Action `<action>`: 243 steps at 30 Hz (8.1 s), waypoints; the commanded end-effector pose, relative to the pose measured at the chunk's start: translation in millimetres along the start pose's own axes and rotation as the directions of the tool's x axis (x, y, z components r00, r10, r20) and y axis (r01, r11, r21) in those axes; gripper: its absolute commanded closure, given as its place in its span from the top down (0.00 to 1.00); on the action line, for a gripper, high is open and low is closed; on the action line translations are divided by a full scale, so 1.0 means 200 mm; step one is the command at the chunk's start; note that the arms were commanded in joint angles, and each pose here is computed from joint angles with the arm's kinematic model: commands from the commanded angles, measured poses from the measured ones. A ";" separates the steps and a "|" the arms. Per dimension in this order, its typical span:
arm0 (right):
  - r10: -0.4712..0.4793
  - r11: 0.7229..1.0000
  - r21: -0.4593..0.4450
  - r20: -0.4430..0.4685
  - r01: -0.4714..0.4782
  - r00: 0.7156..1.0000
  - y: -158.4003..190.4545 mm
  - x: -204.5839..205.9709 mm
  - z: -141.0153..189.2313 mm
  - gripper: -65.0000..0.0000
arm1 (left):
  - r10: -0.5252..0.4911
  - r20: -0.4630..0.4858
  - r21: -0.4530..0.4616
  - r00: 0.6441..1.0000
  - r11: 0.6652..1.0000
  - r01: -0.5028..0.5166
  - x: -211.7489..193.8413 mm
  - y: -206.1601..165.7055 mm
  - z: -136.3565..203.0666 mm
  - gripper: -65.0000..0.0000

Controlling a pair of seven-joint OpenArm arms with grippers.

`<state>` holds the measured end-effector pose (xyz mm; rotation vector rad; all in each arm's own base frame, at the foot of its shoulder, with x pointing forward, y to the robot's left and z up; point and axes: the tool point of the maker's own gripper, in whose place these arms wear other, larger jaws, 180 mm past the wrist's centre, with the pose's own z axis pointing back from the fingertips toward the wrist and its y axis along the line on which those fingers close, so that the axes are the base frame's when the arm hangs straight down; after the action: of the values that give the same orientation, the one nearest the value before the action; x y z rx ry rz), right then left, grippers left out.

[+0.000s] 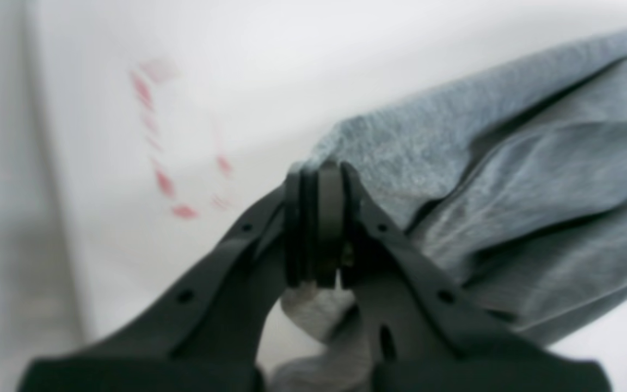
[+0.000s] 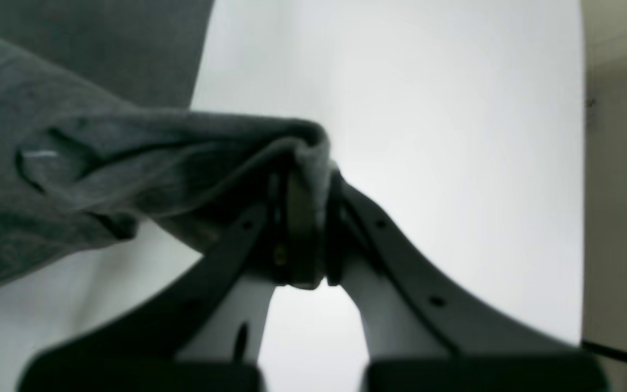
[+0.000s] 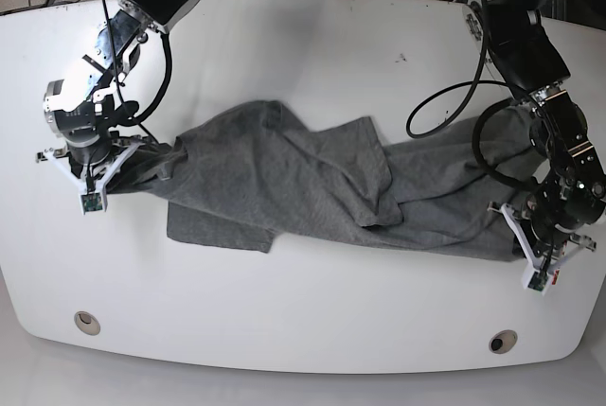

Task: Layout the t-shirt on the table in an organized manner, then fold the t-shirt properly
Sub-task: 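Lift the grey shirt high with both grippers, raising it off the table, then lower the shirt and drag it flat across the table with both grippers, then release the right gripper and move it down along the shirt's side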

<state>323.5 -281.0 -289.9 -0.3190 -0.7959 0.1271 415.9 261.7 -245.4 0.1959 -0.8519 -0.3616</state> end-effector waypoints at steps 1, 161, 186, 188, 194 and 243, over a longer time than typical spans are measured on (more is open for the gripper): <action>0.006 0.998 -0.056 0.091 -0.001 0.996 -0.10 0.18 0.03 0.00 | -0.020 0.086 0.088 0.996 0.996 0.012 0.19 0.14 0.11 0.00; 0.138 0.982 0.174 -0.401 -0.072 0.906 0.35 -0.98 0.34 0.75 | -0.030 -0.529 0.151 0.848 0.980 0.129 -1.07 0.16 0.52 0.74; 0.135 0.978 0.179 -0.134 -0.110 0.982 0.43 -0.39 0.12 0.75 | -0.023 -0.467 0.192 0.884 0.973 0.126 -0.92 0.23 0.49 0.74; 0.148 0.973 0.195 -0.112 -0.124 0.983 0.46 -0.35 0.11 0.75 | -0.020 -0.462 0.195 0.887 0.973 0.124 -0.91 0.24 0.49 0.74; 0.209 0.954 0.238 -0.080 -0.185 0.975 0.54 -0.30 0.10 0.75 | -0.019 -0.456 0.199 0.890 0.972 0.122 -0.89 0.25 0.49 0.74; 0.458 0.887 0.071 -0.265 -0.457 0.848 0.31 -0.33 0.11 0.75 | -0.081 -0.406 0.161 0.910 0.974 0.158 -0.78 0.19 0.41 0.74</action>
<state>269.5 -234.6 -340.0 -0.5035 -0.4452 0.5168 262.6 347.5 -302.6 0.4469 -0.4455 -0.3387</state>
